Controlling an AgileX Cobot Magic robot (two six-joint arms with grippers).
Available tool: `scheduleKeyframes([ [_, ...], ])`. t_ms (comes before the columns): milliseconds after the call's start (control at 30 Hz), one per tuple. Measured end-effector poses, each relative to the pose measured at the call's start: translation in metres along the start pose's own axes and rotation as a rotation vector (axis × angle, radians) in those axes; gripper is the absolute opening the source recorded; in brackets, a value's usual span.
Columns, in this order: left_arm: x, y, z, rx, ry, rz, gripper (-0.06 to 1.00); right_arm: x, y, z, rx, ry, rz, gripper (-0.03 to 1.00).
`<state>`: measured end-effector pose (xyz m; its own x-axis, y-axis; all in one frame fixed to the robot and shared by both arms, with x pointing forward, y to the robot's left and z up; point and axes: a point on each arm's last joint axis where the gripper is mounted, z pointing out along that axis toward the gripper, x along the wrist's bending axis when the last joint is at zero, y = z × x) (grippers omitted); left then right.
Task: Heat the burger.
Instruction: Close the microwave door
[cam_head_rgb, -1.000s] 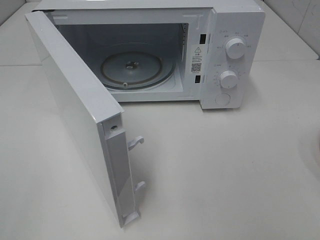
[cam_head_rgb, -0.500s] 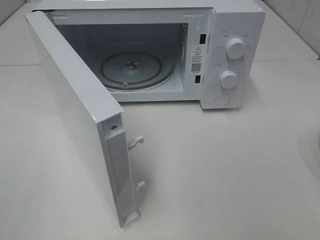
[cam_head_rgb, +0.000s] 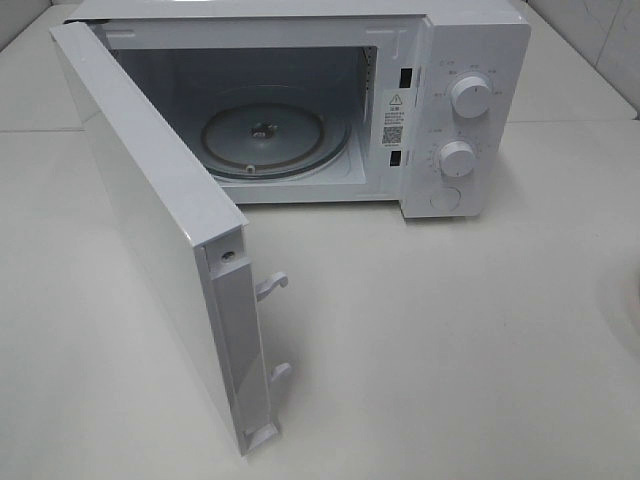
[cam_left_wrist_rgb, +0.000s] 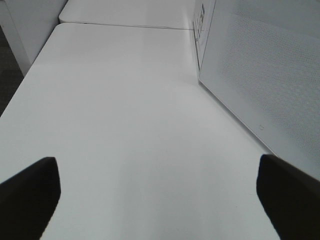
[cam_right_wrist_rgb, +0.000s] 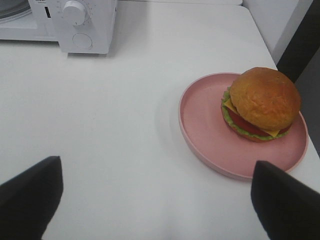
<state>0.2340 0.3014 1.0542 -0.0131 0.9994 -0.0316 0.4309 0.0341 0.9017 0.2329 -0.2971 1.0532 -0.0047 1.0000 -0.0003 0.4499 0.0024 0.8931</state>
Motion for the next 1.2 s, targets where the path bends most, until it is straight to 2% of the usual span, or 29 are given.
scheduleKeyframes([
  [300, 0.002, 0.001, -0.001, -0.009, 0.027, 0.015, 0.99, 0.000, 0.000, 0.000, 0.000, 0.000, 0.000, 0.99],
  [467, 0.000, 0.029, -0.002, -0.150, 0.009, 0.010, 0.99, 0.000, 0.000, 0.000, 0.000, 0.000, 0.000, 0.99],
  [633, -0.001, 0.047, 0.013, -0.190, 0.001, 0.016, 0.98, 0.000, 0.000, 0.000, 0.000, 0.000, 0.000, 0.99],
  [700, -0.001, 0.054, 0.031, -0.228, 0.003, 0.052, 0.91, 0.000, 0.000, 0.000, 0.000, 0.000, 0.000, 0.99],
  [733, -0.001, 0.054, 0.031, -0.228, 0.003, 0.052, 0.91, 0.000, 0.000, 0.000, 0.000, 0.000, 0.000, 0.99],
  [800, -0.002, 0.053, 0.051, -0.244, -0.001, 0.060, 0.72, 0.000, 0.000, 0.000, 0.000, 0.000, 0.000, 0.99],
  [833, -0.002, 0.053, 0.051, -0.244, -0.001, 0.060, 0.72, 0.000, 0.000, 0.000, 0.000, 0.000, 0.000, 0.99],
  [867, -0.002, 0.051, 0.061, -0.252, -0.004, 0.056, 0.55, 0.000, 0.000, 0.000, 0.000, 0.000, 0.000, 0.99],
  [900, -0.002, 0.050, 0.065, -0.262, -0.006, 0.054, 0.43, 0.000, 0.000, 0.000, 0.000, 0.000, 0.000, 0.99],
  [933, -0.002, 0.050, 0.065, -0.262, -0.006, 0.054, 0.43, 0.000, 0.000, 0.000, 0.000, 0.000, 0.000, 0.99],
  [967, -0.002, 0.048, 0.072, -0.284, -0.008, 0.048, 0.21, 0.000, 0.000, 0.000, 0.000, 0.000, 0.000, 0.99],
  [1000, -0.002, 0.047, 0.077, -0.319, -0.007, 0.047, 0.12, 0.000, 0.000, 0.000, 0.000, 0.000, 0.000, 0.99],
  [1033, -0.002, 0.047, 0.077, -0.319, -0.007, 0.047, 0.12, 0.000, 0.000, 0.000, 0.000, 0.000, 0.000, 0.99],
  [1067, -0.002, 0.046, 0.080, -0.334, -0.007, 0.045, 0.02, 0.000, 0.000, 0.000, 0.000, 0.000, 0.000, 0.99],
  [1100, -0.002, 0.044, 0.086, -0.351, -0.009, 0.036, 0.00, 0.000, 0.000, 0.000, 0.000, 0.000, 0.000, 0.99],
  [1167, -0.002, 0.042, 0.090, -0.353, -0.011, 0.026, 0.00, 0.000, 0.000, 0.000, 0.000, 0.000, 0.000, 0.99],
  [1200, -0.002, 0.037, 0.098, -0.345, -0.017, -0.009, 0.00, 0.000, 0.000, 0.000, 0.000, 0.000, 0.000, 0.99],
])
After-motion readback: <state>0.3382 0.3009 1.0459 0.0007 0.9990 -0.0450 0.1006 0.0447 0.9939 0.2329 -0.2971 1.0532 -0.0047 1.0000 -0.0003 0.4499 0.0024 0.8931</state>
